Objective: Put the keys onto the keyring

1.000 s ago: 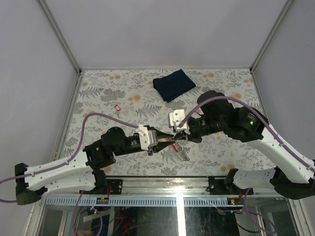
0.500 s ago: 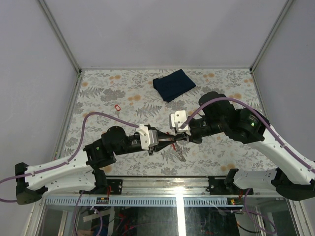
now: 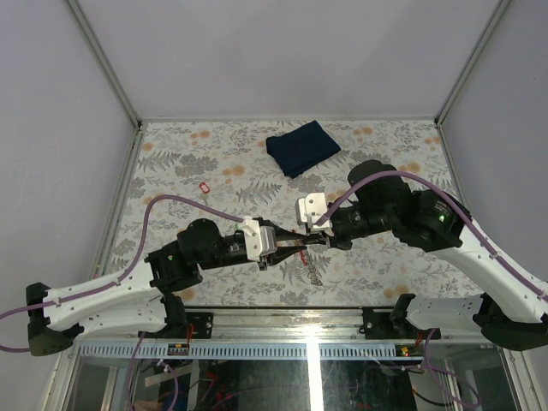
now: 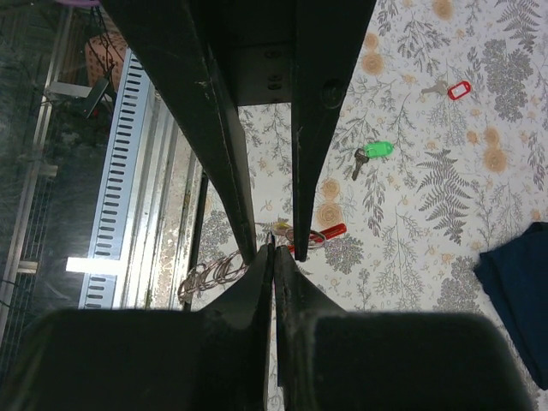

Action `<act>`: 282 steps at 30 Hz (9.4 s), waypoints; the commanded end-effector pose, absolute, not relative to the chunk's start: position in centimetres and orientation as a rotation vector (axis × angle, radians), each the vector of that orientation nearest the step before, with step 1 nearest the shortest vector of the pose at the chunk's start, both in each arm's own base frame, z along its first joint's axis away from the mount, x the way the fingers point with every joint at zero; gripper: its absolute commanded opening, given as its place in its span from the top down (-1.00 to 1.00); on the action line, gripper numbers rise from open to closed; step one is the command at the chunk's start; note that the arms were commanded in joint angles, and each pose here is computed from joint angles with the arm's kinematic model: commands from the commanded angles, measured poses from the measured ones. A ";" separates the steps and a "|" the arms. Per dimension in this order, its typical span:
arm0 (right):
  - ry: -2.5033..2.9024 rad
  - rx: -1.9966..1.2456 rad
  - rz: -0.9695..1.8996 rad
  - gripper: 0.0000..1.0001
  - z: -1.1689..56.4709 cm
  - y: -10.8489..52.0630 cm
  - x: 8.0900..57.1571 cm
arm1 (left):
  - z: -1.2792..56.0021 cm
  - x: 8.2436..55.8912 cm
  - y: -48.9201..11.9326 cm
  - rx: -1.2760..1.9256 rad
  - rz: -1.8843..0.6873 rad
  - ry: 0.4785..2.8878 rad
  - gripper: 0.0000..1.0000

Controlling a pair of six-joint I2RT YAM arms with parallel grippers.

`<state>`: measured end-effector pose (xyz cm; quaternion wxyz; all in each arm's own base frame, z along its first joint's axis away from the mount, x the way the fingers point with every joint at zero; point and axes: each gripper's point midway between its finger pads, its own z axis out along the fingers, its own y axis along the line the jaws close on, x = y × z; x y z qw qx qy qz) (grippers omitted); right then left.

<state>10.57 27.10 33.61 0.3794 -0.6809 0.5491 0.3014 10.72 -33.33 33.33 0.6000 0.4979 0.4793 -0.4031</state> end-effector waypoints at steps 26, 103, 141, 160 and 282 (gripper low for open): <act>1.228 -1.678 0.819 0.92 36.7 27.8 9.7 | 36.7 10.6 -32.4 1.070 -0.947 1.037 1.00; 0.675 -1.263 1.037 0.34 42.5 28.8 6.5 | 44.9 6.5 -27.6 0.695 -1.261 0.626 1.00; 0.653 -1.277 1.081 0.56 43.0 29.6 6.2 | 44.2 5.8 -28.6 0.774 -1.279 0.645 1.00; 0.846 -1.478 0.783 1.00 40.9 27.7 9.0 | 42.5 7.2 -28.6 0.902 -1.131 0.821 0.46; 0.876 -1.206 1.129 0.55 39.5 30.6 13.1 | 44.5 10.9 -24.9 0.661 -1.374 0.583 1.00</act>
